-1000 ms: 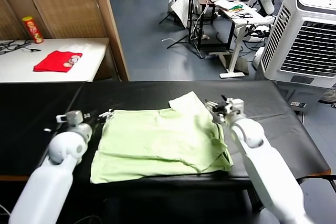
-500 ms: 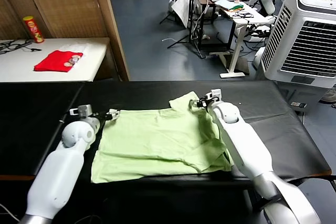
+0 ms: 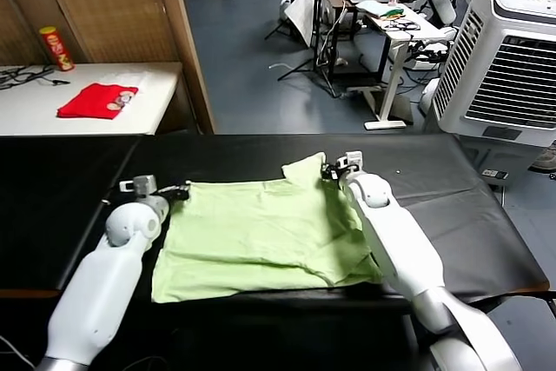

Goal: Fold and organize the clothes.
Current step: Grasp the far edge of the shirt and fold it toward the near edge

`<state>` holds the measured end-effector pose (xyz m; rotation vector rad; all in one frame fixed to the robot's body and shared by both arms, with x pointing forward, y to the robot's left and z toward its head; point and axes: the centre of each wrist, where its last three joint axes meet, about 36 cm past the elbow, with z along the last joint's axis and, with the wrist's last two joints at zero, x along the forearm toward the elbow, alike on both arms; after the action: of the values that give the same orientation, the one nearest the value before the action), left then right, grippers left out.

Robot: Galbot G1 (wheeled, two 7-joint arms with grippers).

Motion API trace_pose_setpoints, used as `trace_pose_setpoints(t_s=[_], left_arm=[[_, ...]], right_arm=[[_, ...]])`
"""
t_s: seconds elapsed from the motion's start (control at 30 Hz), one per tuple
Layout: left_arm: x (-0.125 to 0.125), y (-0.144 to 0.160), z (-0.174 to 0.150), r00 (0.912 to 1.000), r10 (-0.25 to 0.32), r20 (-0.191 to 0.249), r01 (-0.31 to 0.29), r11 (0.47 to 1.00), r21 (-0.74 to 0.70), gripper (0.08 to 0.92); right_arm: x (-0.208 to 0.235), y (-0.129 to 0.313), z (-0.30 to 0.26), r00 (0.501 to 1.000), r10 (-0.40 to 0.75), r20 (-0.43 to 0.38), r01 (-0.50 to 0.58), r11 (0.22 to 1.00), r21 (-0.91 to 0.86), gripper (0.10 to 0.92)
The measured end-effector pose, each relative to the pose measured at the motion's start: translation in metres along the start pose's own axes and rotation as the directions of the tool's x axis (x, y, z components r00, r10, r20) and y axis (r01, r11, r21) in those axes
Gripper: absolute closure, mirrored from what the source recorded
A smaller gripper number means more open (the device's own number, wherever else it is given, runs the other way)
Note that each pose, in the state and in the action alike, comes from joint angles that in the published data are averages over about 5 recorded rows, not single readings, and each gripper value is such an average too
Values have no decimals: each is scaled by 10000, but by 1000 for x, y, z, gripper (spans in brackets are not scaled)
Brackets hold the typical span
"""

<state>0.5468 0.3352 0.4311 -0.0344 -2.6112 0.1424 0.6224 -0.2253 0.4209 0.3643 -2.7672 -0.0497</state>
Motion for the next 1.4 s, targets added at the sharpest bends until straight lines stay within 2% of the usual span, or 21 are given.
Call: trace_pose_setpoints(t_s=[0.13, 0.3, 0.57, 0.67, 0.8, 0.97, 1.13, 1.3, 1.4], left_arm=[[17, 2, -3, 9994, 5, 350, -1, 9999, -116, 871], [54, 0, 0, 9974, 155, 697, -131, 9993, -348, 871], [125, -9, 12, 9928, 506, 1087, -399, 9944, -983, 871], [151, -11, 24, 9931, 425, 1090, -289, 9919, -1238, 871], [176, -11, 43, 9957, 158, 916, -8, 9868, -1618, 871], [196, -15, 68, 9988, -150, 476, 254, 9740, -2252, 871], [209, -17, 88, 9985, -540, 5, 522, 9631, -2639, 871], [217, -18, 98, 9970, -712, -307, 600, 9592, -2761, 871], [220, -20, 100, 9956, -794, -499, 624, 9583, -2789, 855]], right_arm=[[35, -4, -1, 9993, -225, 297, 229, 9997, -126, 901], [87, -7, 3, 9994, -239, 263, 240, 9997, -35, 901], [158, 7, 10, 9969, 290, -732, -247, 9979, 595, 901], [176, 13, 15, 9929, 365, -1134, -275, 9965, 791, 901], [194, 20, 24, 9849, 438, -1676, -275, 9948, 979, 901], [213, 29, 38, 9750, 588, -2144, -333, 9921, 1207, 901], [223, 32, 49, 9681, 773, -2382, -465, 9901, 1322, 901], [231, 34, 52, 9677, 452, -2480, -186, 9939, 1086, 900], [238, 33, 49, 9692, 220, -2452, 2, 9959, 902, 835]])
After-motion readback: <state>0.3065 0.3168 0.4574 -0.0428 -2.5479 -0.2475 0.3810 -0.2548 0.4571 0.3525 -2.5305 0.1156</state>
